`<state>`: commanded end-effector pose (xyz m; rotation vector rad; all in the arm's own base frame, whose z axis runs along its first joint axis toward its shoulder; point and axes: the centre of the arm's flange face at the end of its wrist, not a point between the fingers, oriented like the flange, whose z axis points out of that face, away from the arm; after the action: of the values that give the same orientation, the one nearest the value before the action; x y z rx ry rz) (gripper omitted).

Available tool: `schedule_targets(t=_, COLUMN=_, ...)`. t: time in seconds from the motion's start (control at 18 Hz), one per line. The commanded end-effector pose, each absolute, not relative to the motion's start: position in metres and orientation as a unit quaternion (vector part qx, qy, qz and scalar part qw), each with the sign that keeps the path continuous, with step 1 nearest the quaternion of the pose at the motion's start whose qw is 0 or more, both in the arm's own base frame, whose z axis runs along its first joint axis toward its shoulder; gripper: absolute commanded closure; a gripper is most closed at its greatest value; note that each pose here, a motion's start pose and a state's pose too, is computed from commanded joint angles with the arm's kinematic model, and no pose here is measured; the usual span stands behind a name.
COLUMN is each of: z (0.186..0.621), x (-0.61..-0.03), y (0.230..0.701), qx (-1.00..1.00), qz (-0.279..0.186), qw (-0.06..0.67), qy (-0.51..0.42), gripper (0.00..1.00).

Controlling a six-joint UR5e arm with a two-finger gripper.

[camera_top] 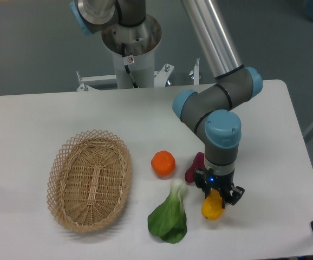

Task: Place the mango on the table
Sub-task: 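Carry the held mango past the sweet potato and lower it to the table, then open the gripper to release the mango beside the bok choy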

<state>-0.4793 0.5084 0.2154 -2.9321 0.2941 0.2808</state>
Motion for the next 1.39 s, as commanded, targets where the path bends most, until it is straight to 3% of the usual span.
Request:
schedule_targets(t=0.11, z=0.215, x=-0.478, y=0.509, qx=-0.986, qz=0.094, qw=0.09, qy=0.1, gripper=0.46)
schedule_targets(t=0.44, z=0.221, x=-0.481, y=0.511, qx=-0.985, qz=0.1, qw=0.094, qy=0.101, gripper=0.02)
schedule_targets(t=0.83, z=0.247, x=-0.481, y=0.512, qx=-0.984, qz=0.115, qw=0.103, qy=0.094, gripper=0.0)
schedule_targets(t=0.94, z=0.285, x=-0.475, y=0.508, qx=-0.98, qz=0.131, qw=0.113, qy=0.094, gripper=0.0)
schedule_targets(t=1.39, z=0.408, x=-0.416, y=0.48, qx=-0.984, qz=0.083, qw=0.108, qy=0.11, gripper=0.0)
